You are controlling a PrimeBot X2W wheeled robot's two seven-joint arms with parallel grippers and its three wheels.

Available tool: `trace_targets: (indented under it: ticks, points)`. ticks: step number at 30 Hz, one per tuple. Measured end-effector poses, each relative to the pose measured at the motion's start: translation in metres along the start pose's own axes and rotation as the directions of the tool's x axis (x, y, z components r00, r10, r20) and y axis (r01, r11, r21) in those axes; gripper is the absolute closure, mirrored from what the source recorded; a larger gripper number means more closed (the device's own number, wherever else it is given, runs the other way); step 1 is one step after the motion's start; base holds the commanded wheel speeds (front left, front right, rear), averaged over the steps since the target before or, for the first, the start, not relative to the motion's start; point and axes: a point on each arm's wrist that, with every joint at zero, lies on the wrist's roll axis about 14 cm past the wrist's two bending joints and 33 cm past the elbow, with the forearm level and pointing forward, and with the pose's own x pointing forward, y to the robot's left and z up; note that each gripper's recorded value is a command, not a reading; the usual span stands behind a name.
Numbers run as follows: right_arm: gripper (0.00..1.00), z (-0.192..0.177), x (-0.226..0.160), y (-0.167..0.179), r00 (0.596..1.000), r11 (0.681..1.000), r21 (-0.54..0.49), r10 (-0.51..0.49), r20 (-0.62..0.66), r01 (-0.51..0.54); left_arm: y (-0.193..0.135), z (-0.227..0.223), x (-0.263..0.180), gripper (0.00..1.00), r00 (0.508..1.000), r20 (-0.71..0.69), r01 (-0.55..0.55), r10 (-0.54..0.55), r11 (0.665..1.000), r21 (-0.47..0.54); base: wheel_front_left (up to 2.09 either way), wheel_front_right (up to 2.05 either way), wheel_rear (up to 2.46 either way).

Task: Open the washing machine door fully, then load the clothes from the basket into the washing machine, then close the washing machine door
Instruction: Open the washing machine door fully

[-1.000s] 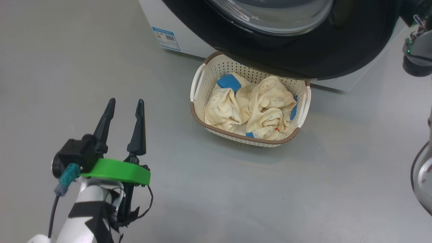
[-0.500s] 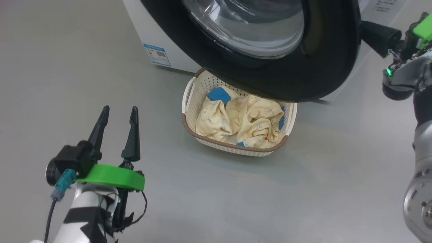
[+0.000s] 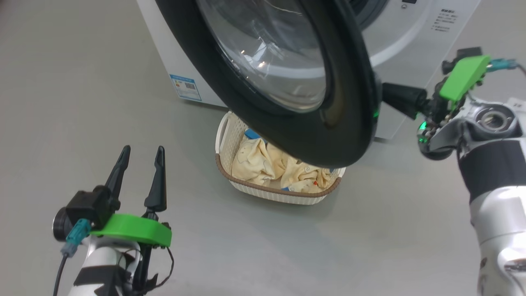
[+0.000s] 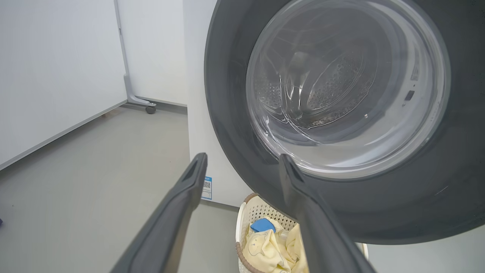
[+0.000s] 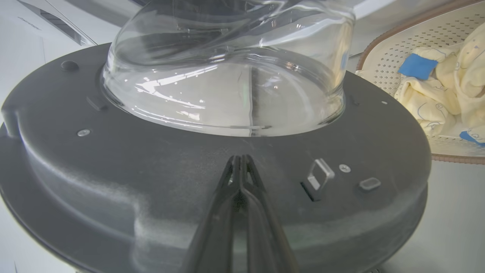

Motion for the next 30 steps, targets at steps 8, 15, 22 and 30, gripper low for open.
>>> trace_targets:
  ticks: [8, 15, 22, 30]
  points:
    - [1.0, -0.036, 0.003, 0.01, 0.998, 0.999, -0.02, 0.043, -0.045, -0.044, -0.002, 0.004, -0.006, 0.0, 1.0, 0.007, 0.015, -0.015, 1.0, 0.012, 0.0, 0.0, 0.0]
    - [1.0, -0.061, 0.012, 0.017, 0.995, 0.997, -0.029, 0.069, -0.075, -0.071, -0.003, 0.004, -0.009, 0.0, 1.0, 0.004, 0.027, -0.027, 0.999, 0.02, 0.0, 0.0, 0.0]
    - [1.0, -0.086, 0.026, 0.024, 0.987, 0.995, -0.018, 0.096, -0.127, -0.099, -0.006, 0.004, -0.011, 0.0, 0.999, 0.002, 0.036, -0.036, 0.999, 0.023, 0.0, 0.0, 0.0]
    - [1.0, -0.116, 0.04, 0.029, 0.975, 0.992, 0.013, 0.123, -0.187, -0.122, -0.005, 0.003, -0.012, 0.0, 0.999, -0.001, 0.034, -0.034, 0.999, 0.025, 0.0, 0.0, 0.0]
